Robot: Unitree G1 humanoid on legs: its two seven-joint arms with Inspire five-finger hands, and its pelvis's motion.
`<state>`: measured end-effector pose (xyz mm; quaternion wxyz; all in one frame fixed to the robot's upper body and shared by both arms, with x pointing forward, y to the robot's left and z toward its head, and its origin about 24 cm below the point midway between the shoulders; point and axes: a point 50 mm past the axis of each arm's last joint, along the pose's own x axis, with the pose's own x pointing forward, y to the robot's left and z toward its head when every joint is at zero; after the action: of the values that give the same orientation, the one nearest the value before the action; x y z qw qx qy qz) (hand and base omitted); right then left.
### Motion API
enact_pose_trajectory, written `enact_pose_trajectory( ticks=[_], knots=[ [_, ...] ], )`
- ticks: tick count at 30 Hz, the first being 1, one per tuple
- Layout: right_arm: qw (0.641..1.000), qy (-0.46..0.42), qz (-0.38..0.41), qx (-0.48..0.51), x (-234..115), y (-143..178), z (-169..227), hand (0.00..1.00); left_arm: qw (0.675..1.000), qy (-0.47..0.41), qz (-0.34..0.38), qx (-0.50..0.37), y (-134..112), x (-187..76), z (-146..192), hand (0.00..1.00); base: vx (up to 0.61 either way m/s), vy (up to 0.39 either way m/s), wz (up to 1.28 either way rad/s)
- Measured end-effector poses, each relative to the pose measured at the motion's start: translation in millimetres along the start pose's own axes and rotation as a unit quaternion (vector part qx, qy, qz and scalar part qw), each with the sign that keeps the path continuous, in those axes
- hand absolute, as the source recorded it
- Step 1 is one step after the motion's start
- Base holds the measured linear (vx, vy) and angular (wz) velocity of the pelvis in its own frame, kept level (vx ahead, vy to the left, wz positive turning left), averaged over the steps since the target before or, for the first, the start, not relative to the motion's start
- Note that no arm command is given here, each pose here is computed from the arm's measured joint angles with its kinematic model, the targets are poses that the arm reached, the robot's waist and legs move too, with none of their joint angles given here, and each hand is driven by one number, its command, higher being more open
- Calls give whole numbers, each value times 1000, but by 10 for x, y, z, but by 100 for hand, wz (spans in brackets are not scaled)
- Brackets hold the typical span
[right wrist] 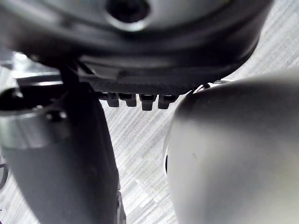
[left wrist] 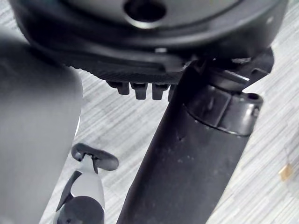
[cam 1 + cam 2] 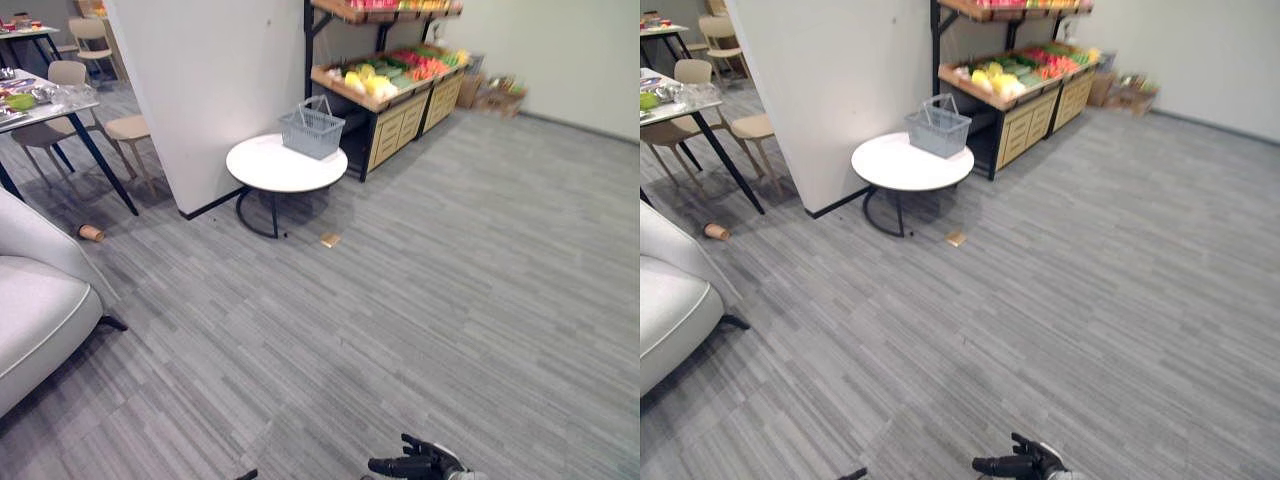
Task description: Pick vegetable in the basket
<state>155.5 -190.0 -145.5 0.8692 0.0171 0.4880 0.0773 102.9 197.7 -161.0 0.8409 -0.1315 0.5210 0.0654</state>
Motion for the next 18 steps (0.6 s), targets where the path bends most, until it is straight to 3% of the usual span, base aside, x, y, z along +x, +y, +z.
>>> enact_pose_trajectory(
  ticks=[11, 18],
  knots=[
    [998, 47, -25, 17, -46, 7, -264, 100, 1000, -7, 1, -23, -2, -19, -64, 100, 226, -209, -14],
    [994, 97, -30, 50, -70, 30, -429, 100, 994, -66, 13, -92, -36, -9, 86, 100, 327, -11, -45]
  ],
)
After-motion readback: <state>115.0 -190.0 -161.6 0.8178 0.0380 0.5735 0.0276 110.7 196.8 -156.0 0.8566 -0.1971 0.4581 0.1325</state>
